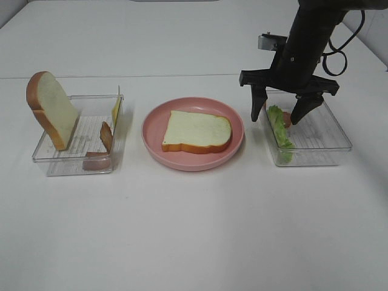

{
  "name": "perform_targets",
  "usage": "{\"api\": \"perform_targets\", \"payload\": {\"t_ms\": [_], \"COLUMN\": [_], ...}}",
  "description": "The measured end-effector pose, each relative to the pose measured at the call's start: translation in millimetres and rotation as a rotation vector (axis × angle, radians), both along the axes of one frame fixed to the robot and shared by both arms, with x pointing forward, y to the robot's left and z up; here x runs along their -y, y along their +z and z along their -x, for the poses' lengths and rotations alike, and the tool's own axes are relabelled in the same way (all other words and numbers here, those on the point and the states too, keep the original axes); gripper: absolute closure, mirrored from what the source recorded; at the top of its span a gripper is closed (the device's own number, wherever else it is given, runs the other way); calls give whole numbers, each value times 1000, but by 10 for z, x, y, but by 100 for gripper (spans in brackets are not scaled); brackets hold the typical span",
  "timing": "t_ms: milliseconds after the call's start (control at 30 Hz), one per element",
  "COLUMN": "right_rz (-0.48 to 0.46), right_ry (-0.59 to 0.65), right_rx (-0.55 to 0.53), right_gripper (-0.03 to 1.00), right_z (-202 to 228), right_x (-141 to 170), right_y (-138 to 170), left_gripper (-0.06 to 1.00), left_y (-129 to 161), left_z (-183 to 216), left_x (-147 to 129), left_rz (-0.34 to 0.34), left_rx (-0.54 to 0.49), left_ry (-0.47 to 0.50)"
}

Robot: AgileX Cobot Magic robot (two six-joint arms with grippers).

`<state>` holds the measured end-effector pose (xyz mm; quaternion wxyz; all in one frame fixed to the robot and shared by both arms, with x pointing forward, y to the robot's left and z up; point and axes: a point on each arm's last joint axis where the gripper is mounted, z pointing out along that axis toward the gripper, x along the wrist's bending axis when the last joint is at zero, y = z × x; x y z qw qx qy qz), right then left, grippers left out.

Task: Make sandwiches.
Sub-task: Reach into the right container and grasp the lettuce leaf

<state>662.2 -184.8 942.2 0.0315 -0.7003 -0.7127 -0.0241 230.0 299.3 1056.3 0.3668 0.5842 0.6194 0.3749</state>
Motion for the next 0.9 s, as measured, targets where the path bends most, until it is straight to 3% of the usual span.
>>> {"api": "perform_targets", "payload": {"t_ms": [400, 467, 500, 533, 567, 600, 667, 700, 733, 767, 900], "right_rz": [4, 5, 5, 6, 6, 6, 8, 11, 11, 15, 40], "right_ry": [0, 0, 0, -1, -1, 0, 0, 1, 1, 3, 13], "right_rx": [-17, -21, -21, -22, -22, -22, -22, -21, -21, -20, -22], "right_gripper": [33, 44, 44, 54, 54, 63, 69, 78, 78, 86, 95], "right_z": [-5, -6, -6, -5, -5, -5, -6, -6, -6, -7, -4], "right_x": [-1, -2, -2, -1, -1, -1, 1, 4, 4, 8, 30], "right_y": [-70, -88, -88, -88, -88, -88, -88, -88, -88, -89, -90], "left_gripper": [-4, -4, -4, -4, -4, -4, -4, -4, -4, -4, -4], "left_y": [0, 0, 0, 0, 0, 0, 0, 0, 0, 0, 0], "left_z": [0, 0, 0, 0, 0, 0, 0, 0, 0, 0, 0], "left_x": [0, 0, 0, 0, 0, 0, 0, 0, 0, 0, 0], "left_rz": [0, 0, 0, 0, 0, 0, 0, 0, 0, 0, 0], "left_rx": [0, 0, 0, 0, 0, 0, 0, 0, 0, 0, 0], "left_ry": [0, 0, 0, 0, 0, 0, 0, 0, 0, 0, 0]}}
